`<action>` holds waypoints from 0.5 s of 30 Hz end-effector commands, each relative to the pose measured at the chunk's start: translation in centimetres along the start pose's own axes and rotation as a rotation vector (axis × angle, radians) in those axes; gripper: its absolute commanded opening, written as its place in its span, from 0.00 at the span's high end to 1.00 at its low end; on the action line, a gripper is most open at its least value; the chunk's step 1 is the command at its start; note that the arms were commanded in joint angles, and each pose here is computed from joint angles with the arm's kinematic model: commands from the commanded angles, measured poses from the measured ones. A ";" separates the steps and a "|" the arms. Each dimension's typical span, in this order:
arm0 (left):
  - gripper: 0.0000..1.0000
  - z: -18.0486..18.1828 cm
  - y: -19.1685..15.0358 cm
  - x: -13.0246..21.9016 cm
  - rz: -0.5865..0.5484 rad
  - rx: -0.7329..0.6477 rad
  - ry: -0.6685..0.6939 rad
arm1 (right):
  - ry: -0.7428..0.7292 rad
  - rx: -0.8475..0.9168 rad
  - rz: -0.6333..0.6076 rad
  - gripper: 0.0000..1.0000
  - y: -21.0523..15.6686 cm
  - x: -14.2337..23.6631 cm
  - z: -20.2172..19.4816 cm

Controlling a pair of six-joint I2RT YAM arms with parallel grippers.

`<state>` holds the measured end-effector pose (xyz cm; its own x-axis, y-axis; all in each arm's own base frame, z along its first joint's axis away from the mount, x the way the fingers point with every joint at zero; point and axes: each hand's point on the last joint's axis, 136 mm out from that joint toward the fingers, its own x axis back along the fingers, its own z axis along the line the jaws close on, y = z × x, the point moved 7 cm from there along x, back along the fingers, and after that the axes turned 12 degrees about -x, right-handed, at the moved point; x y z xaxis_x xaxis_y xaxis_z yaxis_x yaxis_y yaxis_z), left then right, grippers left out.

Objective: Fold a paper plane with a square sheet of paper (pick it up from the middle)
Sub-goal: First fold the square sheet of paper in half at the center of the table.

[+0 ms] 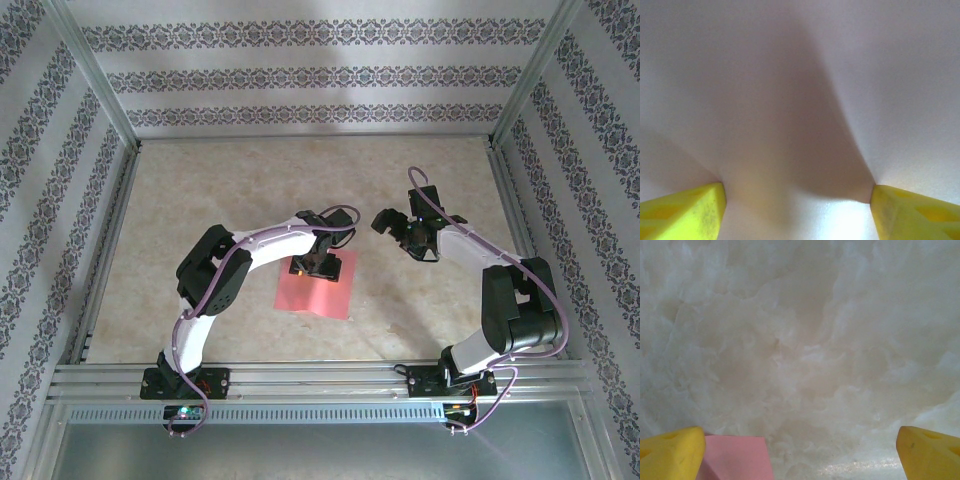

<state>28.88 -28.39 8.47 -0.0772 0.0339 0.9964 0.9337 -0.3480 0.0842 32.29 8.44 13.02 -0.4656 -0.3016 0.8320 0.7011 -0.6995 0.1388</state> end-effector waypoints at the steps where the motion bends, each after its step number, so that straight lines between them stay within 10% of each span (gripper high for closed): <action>1: 0.27 0.5 -2.2 -3.2 0.100 -0.015 0.053 | 0.006 -0.010 0.012 0.02 -0.3 -0.2 -0.1; 15: 0.68 1.0 1.0 6.9 -0.272 0.045 -0.382 | 0.058 0.008 0.011 0.02 -0.1 0.2 1.0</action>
<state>28.07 -27.28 11.28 -0.1095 0.2329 0.9663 0.9329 -0.3116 0.1808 32.37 8.56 13.10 -0.4686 -0.3121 0.8265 0.7001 -0.7018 0.1320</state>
